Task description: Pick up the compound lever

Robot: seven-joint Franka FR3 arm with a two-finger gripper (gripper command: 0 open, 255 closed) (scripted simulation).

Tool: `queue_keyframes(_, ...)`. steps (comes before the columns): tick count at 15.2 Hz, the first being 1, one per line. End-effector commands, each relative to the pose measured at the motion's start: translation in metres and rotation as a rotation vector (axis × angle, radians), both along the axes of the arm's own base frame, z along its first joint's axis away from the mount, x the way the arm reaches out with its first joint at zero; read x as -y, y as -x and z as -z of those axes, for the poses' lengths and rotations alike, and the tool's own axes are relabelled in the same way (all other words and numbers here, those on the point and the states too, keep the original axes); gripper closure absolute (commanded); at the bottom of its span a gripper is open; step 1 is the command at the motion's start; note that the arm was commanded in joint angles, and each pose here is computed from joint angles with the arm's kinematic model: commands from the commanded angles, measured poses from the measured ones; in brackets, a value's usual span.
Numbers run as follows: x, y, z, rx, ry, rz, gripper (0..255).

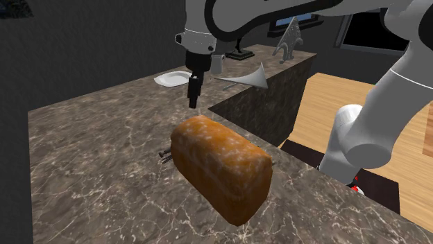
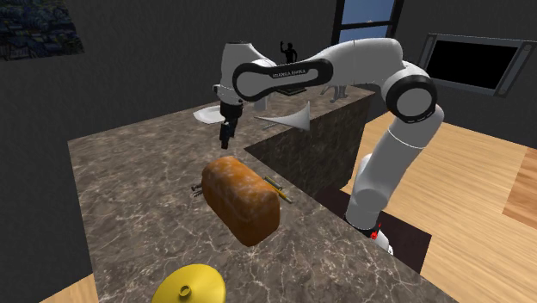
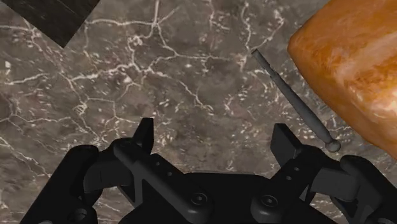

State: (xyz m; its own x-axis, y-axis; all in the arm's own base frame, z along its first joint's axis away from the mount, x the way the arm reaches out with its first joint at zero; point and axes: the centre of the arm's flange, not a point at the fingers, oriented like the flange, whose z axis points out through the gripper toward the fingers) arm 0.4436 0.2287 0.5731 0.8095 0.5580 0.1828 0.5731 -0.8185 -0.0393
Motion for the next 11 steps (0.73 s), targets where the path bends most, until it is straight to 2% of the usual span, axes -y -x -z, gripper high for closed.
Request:
queue_keyframes(1,-0.027,0.000,0.006,0.008,0.005,-0.066,0)
queue_keyframes(11,-0.152,0.014,0.037,0.047,0.032,-0.386,0)
